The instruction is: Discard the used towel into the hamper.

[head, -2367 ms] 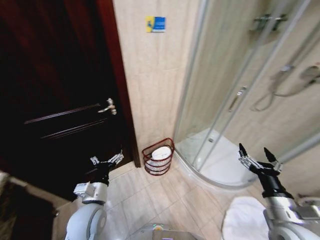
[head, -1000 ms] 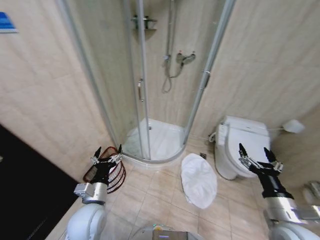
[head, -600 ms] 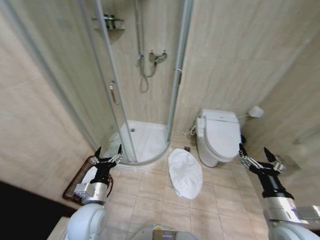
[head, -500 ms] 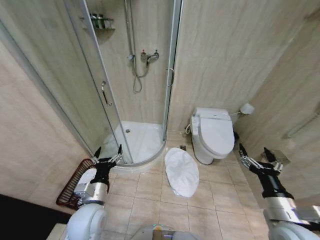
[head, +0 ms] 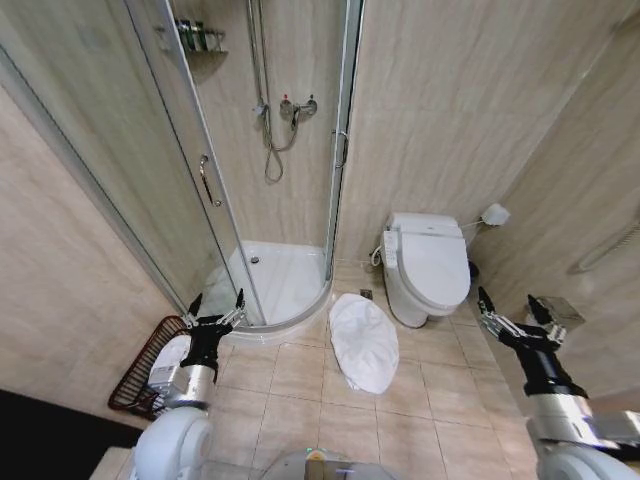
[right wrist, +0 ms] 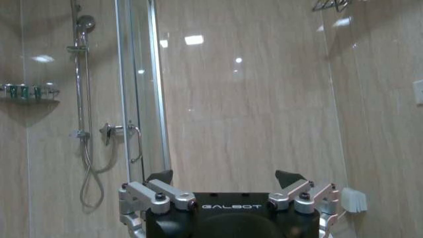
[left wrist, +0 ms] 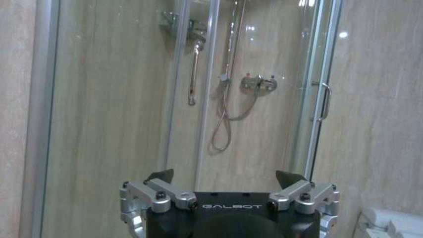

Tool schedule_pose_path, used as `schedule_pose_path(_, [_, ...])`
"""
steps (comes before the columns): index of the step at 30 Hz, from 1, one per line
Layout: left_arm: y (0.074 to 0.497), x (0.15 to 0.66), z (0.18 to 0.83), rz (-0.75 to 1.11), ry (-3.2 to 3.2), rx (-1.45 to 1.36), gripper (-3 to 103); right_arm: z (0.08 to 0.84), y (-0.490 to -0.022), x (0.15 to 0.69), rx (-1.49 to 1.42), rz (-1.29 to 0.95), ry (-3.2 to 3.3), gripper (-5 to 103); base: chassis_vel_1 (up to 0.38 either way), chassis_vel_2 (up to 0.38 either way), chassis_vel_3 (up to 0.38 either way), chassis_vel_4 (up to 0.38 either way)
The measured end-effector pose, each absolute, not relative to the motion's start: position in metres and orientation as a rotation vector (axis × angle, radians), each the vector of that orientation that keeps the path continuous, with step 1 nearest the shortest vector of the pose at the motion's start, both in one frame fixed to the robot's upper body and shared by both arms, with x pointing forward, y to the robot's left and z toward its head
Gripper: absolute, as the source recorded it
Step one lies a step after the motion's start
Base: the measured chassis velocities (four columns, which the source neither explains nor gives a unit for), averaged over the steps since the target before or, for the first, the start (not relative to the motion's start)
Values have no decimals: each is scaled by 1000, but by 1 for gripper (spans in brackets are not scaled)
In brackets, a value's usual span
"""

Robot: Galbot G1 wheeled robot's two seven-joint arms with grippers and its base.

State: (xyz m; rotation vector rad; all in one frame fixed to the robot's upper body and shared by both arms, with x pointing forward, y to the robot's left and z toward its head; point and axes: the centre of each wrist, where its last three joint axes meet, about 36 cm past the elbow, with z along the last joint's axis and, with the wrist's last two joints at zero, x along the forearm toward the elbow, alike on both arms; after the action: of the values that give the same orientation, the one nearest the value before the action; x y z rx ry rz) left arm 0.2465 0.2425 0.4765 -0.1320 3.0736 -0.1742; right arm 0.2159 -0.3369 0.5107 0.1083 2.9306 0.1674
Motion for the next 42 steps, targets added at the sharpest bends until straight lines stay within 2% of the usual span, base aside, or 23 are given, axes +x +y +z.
schedule_pose_path(42, [243, 247, 476, -174, 3074, -132, 100, 511, -337, 216, 108, 167, 2931, 100, 0, 0, 0, 0])
